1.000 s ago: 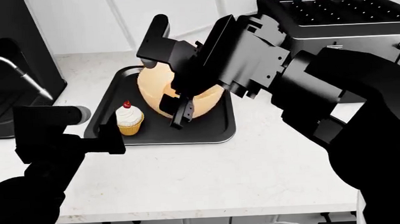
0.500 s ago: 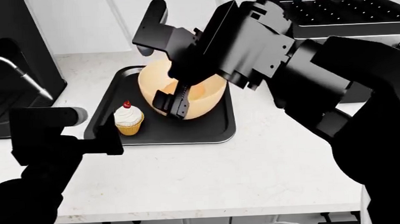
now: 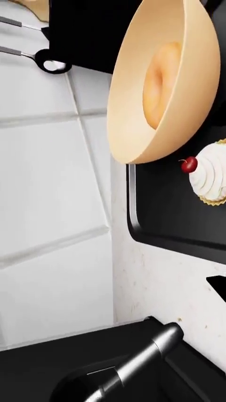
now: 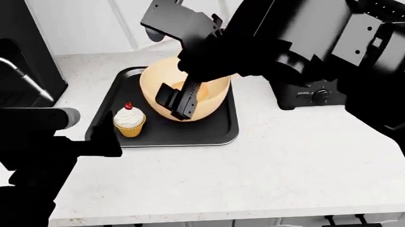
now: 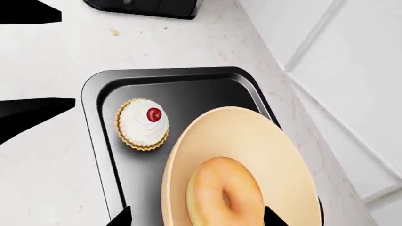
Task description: Pick up the bowl with donut and place it on the tray. Pick up the cupcake and place it on the tray.
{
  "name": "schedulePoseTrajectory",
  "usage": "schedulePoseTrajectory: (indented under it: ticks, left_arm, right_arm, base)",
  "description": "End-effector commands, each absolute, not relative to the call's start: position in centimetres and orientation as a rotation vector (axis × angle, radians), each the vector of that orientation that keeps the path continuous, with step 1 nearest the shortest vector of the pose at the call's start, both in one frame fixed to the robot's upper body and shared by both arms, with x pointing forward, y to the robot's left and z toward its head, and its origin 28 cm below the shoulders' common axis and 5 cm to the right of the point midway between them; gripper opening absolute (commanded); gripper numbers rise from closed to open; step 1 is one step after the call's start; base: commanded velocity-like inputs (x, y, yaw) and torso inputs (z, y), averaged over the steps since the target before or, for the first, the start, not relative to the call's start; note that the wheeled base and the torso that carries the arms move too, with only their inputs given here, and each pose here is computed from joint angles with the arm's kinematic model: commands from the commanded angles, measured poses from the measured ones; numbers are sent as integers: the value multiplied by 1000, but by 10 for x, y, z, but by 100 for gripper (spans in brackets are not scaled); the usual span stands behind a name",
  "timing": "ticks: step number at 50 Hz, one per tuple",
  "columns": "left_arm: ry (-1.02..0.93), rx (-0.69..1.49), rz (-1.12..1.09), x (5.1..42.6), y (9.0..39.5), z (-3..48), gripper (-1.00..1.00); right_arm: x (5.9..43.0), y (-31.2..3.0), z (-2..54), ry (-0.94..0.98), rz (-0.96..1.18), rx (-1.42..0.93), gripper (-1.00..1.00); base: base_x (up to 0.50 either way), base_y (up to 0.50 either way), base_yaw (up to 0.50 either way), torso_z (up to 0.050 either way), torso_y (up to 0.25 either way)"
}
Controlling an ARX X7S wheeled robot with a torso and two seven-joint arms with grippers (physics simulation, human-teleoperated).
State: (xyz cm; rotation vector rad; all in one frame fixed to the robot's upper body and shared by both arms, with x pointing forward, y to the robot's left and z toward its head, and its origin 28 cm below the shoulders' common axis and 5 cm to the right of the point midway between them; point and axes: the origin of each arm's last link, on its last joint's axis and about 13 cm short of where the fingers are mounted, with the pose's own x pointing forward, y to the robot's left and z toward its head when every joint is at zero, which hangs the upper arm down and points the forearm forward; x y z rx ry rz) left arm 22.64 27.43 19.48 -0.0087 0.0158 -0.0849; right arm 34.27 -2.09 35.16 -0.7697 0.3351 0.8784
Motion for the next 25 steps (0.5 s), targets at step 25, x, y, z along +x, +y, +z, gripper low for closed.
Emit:
schedulePoseTrajectory:
  ticks: [25]
  left_arm:
    - [-131, 16, -129, 185, 270, 227, 100]
  right_arm:
    - [214, -85, 330, 71, 713, -544, 100]
  base:
    - [0, 0, 0, 0, 0]
